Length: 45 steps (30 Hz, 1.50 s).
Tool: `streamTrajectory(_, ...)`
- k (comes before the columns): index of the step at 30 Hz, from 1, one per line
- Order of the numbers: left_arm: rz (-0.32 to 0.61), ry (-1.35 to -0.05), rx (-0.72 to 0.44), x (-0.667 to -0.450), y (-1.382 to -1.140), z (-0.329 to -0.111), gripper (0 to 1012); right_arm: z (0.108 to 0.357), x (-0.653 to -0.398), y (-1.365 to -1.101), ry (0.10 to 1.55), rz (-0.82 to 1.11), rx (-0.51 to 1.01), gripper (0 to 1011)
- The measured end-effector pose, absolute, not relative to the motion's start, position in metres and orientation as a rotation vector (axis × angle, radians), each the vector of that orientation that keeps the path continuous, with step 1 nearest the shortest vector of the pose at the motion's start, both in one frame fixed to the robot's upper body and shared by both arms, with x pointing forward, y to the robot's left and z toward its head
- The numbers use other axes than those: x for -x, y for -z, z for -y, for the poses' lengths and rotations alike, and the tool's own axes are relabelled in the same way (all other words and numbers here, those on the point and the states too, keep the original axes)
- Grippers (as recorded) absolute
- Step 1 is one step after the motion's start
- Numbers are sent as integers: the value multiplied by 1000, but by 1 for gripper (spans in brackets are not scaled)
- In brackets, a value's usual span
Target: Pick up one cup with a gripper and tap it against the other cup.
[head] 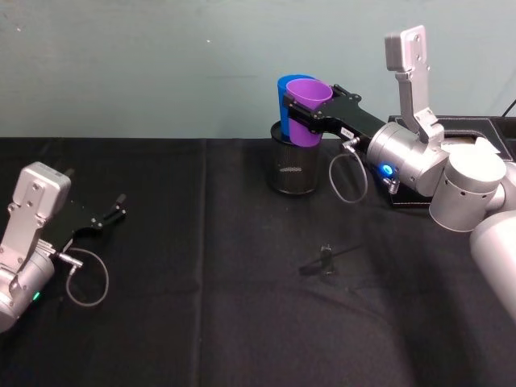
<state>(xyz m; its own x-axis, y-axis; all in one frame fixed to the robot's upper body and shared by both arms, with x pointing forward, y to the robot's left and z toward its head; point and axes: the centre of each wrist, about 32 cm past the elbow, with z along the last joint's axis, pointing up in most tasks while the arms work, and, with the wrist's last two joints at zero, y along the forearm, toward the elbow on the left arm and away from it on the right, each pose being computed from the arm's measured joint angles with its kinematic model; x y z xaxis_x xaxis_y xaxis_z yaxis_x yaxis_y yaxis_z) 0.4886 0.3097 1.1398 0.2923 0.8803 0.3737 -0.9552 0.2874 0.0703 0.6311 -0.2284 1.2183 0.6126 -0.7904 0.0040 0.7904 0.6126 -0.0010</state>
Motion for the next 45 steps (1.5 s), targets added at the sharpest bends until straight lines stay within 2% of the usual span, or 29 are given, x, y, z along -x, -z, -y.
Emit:
streamTrajectory(24, 285, -1248, -305, -489, -1140, -310, 1000, 228, -626, -1219, 899, 18, -2, 729)
streamTrajectory(32, 285, -1248, -304, -489, -1140, -310, 1000, 232, -599, -1216, 859, 42, -16, 729)
streamTrajectory(36, 285, -1248, -304, -489, -1140, -310, 1000, 239, -570, -1209, 842, 57, -26, 729)
streamTrajectory(38, 285, -1248, -304, -489, -1140, -310, 1000, 240, -565, -1207, 839, 58, -26, 729)
streamTrajectory(45, 285, -1248, -304, -489, -1140, -310, 1000, 247, -518, -1175, 841, 91, -16, 729)
